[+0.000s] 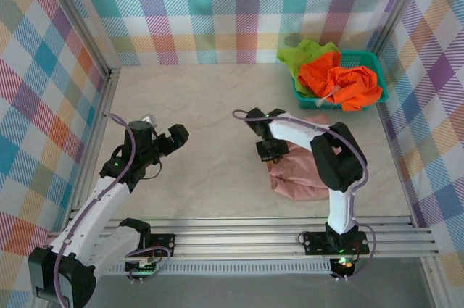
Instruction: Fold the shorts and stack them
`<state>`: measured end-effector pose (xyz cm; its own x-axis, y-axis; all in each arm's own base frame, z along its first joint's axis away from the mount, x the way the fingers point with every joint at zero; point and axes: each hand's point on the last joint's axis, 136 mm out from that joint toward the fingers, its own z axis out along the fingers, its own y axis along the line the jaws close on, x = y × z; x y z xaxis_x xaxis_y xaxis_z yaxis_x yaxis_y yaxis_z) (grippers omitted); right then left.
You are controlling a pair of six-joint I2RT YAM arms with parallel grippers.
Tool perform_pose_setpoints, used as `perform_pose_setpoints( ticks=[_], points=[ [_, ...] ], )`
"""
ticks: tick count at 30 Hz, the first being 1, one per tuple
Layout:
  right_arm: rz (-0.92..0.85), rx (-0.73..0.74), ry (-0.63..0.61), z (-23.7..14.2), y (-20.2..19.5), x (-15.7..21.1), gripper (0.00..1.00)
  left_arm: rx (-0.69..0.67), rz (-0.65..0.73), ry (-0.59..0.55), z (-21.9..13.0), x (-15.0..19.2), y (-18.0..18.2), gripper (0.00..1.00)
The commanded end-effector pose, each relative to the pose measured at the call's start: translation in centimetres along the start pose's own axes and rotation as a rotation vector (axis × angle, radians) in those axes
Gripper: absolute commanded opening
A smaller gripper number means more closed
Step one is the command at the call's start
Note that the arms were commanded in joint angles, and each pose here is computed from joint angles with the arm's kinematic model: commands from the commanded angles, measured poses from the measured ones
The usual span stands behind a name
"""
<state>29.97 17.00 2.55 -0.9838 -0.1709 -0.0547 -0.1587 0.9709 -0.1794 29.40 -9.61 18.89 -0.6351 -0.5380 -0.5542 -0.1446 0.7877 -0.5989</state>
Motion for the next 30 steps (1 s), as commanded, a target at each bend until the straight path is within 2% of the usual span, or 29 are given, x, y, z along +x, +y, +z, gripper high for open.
perform_pose_setpoints(
  ticks=[1,4,17,27,30],
  points=[
    [-0.043,0.072,0.140,3.5,-3.9,2.6,0.14,0.023,0.000,-0.040,-0.3,-0.8,-0.5,1.00],
    [-0.047,0.104,0.150,3.8,-6.4,2.4,0.14,0.023,0.000,-0.043,-0.3,-0.8,-0.6,1.00],
    [0.076,0.058,0.166,4.6,-14.3,2.8,0.14,0.018,0.010,-0.047,-0.2,-0.9,-0.4,1.00],
    [0.030,0.083,0.119,4.1,-16.2,2.5,0.15,0.012,0.008,-0.043,0.0,-0.7,-0.2,1.00],
    [0.051,0.043,0.070,2.5,-15.8,1.5,0.16,0.013,0.008,-0.046,-0.1,-0.7,-0.2,1.00]
  ],
)
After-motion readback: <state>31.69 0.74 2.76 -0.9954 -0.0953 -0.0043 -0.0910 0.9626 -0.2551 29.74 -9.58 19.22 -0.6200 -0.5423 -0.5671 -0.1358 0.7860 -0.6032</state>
